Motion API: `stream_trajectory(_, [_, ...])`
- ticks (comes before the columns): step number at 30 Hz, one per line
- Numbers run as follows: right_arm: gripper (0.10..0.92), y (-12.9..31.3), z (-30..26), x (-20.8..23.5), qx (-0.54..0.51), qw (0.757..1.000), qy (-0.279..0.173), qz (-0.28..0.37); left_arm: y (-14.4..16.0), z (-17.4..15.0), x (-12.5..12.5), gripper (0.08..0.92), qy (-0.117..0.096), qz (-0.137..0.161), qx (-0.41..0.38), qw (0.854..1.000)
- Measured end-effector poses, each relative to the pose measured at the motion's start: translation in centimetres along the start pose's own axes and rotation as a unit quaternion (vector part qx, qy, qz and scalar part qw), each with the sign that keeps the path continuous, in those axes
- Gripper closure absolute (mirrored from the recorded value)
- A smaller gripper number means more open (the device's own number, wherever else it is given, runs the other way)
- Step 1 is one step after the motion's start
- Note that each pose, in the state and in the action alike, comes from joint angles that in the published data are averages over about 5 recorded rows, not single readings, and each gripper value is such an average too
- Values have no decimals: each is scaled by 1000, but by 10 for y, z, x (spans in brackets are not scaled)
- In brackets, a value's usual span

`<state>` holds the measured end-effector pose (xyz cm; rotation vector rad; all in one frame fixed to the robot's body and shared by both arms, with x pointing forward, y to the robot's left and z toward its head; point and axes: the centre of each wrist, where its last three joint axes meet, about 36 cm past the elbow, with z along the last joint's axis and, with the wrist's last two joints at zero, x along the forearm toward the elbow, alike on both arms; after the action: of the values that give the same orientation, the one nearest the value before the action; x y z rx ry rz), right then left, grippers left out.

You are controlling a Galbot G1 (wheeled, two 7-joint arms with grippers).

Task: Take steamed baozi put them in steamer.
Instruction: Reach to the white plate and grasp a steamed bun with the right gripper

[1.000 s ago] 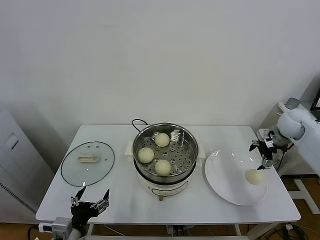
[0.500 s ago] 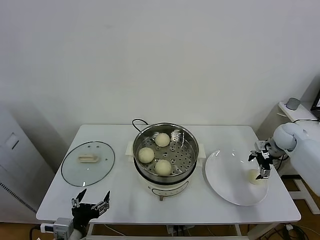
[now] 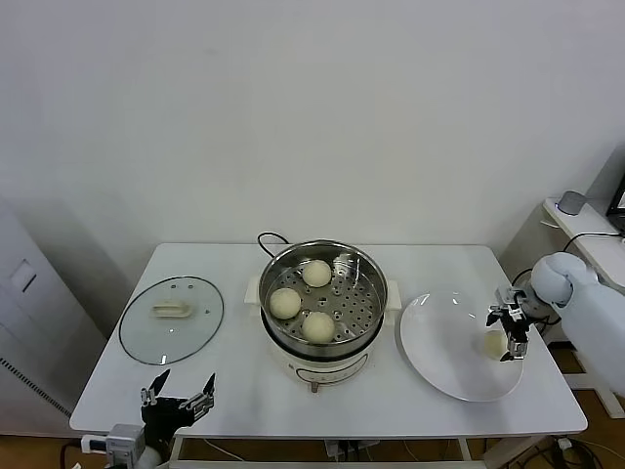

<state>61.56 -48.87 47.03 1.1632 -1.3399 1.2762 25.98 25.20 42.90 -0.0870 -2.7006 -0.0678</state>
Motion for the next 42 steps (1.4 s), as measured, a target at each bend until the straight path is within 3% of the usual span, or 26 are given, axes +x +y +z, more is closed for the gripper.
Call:
stream_trajectory(28, [207, 1, 2, -16, -13, 1000, 11, 4, -1, 3, -1, 177, 3, 0, 1, 1000])
stream_trajectory(42, [529, 1, 7, -5, -23, 1000, 14, 7, -1, 3, -4, 177, 3, 0, -1, 1000])
